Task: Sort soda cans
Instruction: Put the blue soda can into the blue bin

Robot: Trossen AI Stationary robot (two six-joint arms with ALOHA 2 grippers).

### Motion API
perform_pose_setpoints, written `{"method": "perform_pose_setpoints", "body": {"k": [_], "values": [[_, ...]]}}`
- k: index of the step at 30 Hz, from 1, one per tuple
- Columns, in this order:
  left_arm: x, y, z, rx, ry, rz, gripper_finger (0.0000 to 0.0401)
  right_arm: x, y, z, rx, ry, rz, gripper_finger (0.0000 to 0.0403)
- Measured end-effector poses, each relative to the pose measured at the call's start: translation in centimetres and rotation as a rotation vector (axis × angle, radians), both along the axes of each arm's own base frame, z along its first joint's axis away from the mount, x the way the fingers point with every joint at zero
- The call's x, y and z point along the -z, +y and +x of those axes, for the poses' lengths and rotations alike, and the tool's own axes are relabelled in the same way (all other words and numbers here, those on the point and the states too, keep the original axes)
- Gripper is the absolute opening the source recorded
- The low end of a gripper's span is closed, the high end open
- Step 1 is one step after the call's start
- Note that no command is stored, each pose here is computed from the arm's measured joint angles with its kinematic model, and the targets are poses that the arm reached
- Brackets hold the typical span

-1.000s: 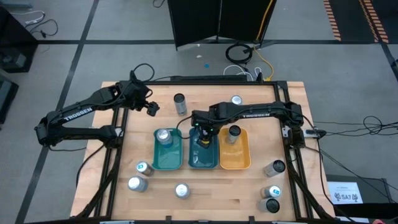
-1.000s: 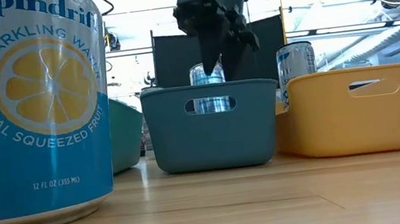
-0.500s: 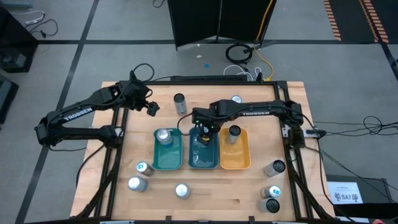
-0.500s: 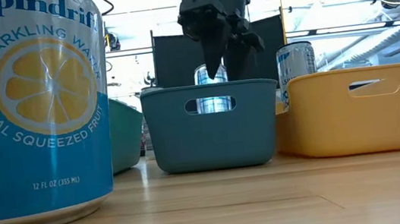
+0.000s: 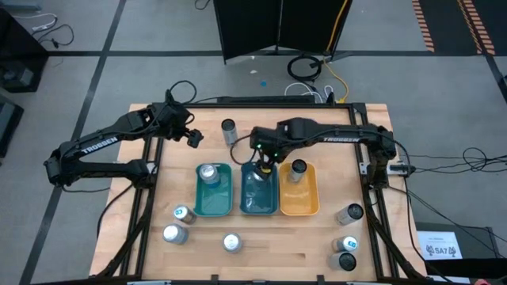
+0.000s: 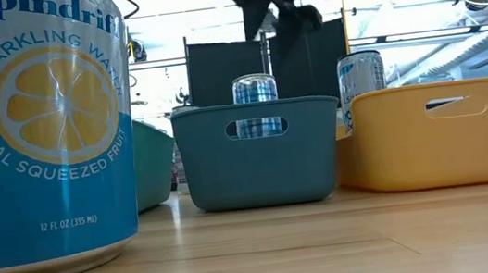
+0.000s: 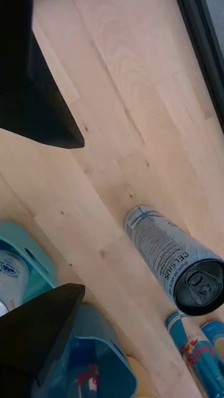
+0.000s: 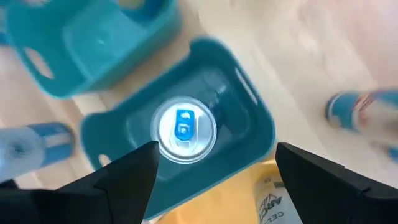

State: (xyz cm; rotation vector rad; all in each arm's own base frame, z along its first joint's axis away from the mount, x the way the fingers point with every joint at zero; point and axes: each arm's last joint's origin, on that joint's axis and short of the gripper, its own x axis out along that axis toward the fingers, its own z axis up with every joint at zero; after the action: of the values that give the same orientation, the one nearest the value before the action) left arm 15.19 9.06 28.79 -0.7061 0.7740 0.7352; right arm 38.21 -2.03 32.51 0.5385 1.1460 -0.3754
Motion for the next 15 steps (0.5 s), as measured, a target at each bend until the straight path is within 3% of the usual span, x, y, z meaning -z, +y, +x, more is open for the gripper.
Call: {"method": "perform_pose_setpoints", "body": {"k": [8, 15], "values": [[0.0, 0.0, 0.0, 0.0, 0.0, 0.0, 0.0382, -3.5, -1.3, -1.7, -0.006, -0.066, -0.258, 0.0316], [0.0, 0.0, 0.0, 0.0, 0.0, 0.0, 0.0382, -3.7, -2.5, -2.2, 0.054, -0.067, -0.226, 0.0324]]}}
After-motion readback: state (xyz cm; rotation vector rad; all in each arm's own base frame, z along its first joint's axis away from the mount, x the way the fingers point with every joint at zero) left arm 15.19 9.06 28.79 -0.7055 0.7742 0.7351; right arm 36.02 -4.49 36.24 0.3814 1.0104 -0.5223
